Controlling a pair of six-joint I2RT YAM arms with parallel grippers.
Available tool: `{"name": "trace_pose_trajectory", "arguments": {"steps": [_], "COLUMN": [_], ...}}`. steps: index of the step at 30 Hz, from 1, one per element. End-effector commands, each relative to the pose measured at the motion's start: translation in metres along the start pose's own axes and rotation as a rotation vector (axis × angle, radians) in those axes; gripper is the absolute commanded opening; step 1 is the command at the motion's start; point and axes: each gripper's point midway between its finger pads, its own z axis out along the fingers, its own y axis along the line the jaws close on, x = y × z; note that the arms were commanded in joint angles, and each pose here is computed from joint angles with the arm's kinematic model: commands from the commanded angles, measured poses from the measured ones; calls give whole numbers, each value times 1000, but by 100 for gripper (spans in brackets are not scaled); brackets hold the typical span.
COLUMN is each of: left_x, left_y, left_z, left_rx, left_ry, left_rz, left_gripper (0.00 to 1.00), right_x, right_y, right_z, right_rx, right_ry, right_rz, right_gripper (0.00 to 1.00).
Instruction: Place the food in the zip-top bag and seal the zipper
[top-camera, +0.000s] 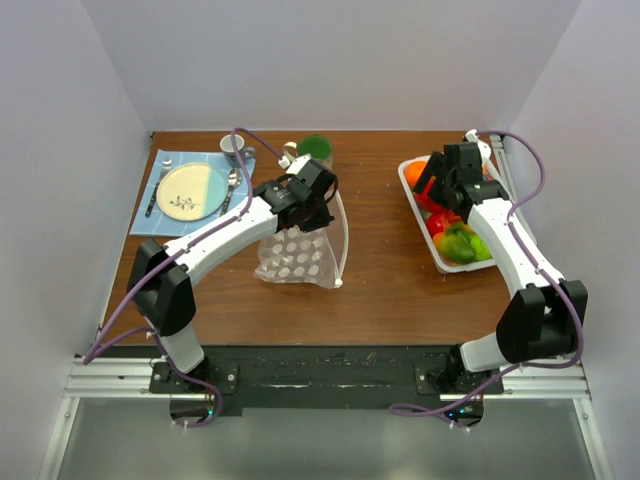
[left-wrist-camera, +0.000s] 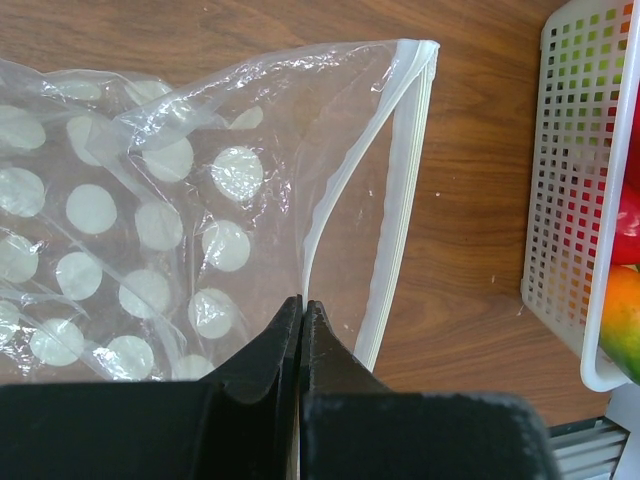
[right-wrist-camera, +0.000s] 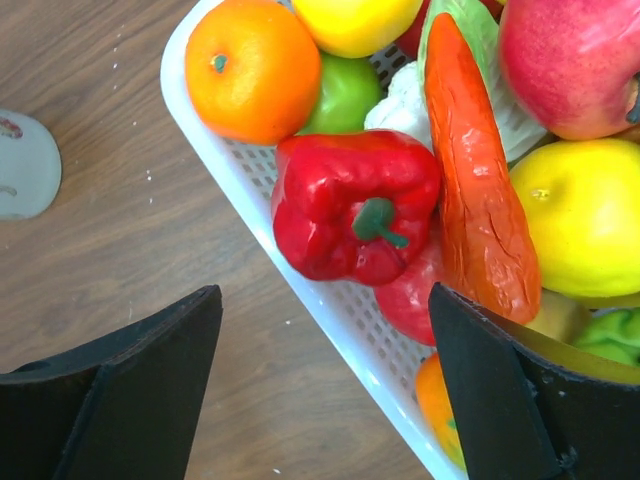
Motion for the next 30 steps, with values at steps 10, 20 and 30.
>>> {"name": "trace_pose_trajectory", "arguments": {"steps": [10,20,30], "left_x": [-17,-19,-22], "left_y": [-19,-19,-20], "left_z": [-17,-18,-20], "left_rx": [70,68,65], "left_ry": [-43,-46,-52], "left_rz": [21,38,43], "left_gripper": [0,0,0], "right_x": [-5,0,-1], "right_y": [0,-8,-8], "right_z": [32,52,60], "right_rx": [-36,-4,-12], "right_ry": [-35,-31,-50], "right_rz": [156,186,180], "right_gripper": [93,93,92]}}
